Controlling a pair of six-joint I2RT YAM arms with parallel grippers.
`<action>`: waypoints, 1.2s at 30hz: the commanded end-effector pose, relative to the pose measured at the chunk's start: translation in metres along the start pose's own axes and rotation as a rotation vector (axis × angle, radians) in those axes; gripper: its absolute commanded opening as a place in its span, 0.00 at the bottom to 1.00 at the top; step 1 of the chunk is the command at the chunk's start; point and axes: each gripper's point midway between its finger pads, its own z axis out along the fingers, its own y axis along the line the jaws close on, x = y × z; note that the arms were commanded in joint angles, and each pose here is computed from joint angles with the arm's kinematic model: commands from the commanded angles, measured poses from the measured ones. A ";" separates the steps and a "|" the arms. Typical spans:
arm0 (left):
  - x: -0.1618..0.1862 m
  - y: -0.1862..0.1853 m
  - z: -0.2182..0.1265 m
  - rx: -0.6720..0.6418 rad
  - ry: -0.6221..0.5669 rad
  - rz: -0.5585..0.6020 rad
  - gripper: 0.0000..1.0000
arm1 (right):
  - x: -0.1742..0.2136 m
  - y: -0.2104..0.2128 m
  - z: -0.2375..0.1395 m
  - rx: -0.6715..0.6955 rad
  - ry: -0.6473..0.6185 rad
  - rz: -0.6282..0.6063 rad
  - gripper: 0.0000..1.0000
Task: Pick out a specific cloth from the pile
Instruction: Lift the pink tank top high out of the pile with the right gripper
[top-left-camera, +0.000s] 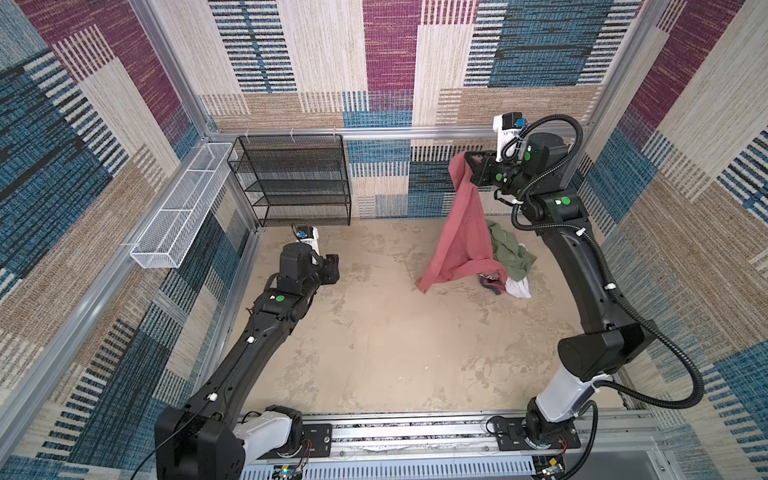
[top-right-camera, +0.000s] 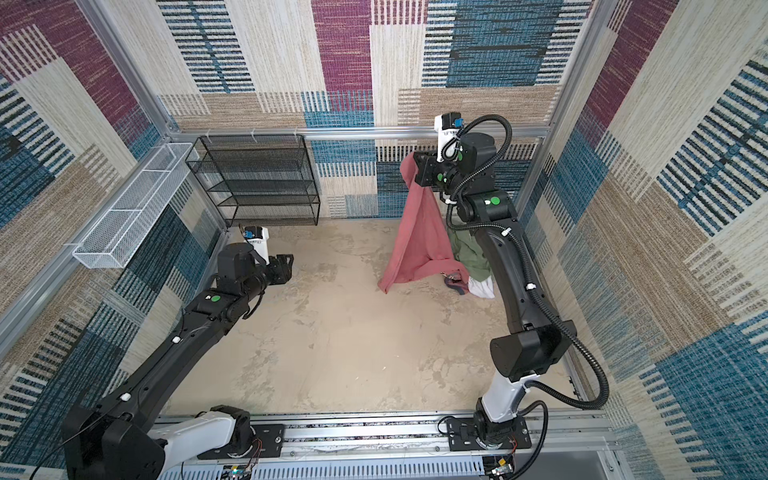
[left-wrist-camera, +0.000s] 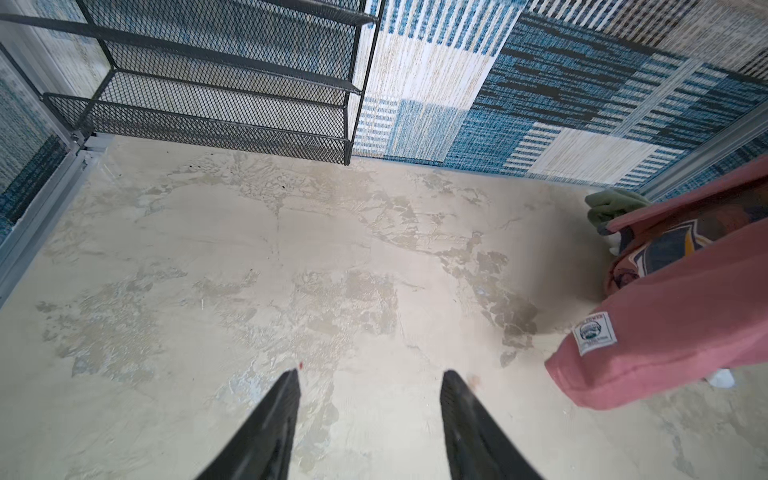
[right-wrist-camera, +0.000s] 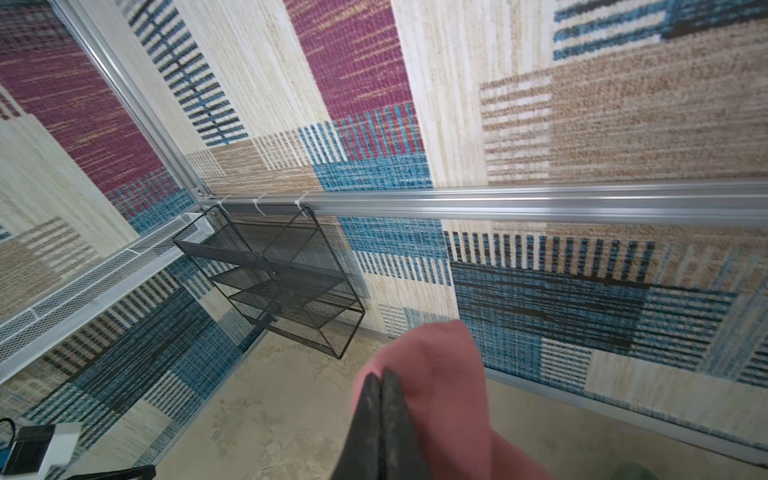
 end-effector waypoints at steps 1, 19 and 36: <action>0.002 -0.001 -0.009 0.002 0.017 -0.016 0.58 | -0.024 0.018 -0.005 -0.070 -0.055 -0.024 0.00; -0.003 -0.002 -0.017 0.004 0.022 -0.002 0.57 | -0.093 0.007 -0.048 0.102 -0.207 -0.125 0.00; -0.001 -0.005 -0.014 0.015 0.041 -0.007 0.57 | -0.129 -0.017 -0.094 0.179 -0.290 -0.143 0.00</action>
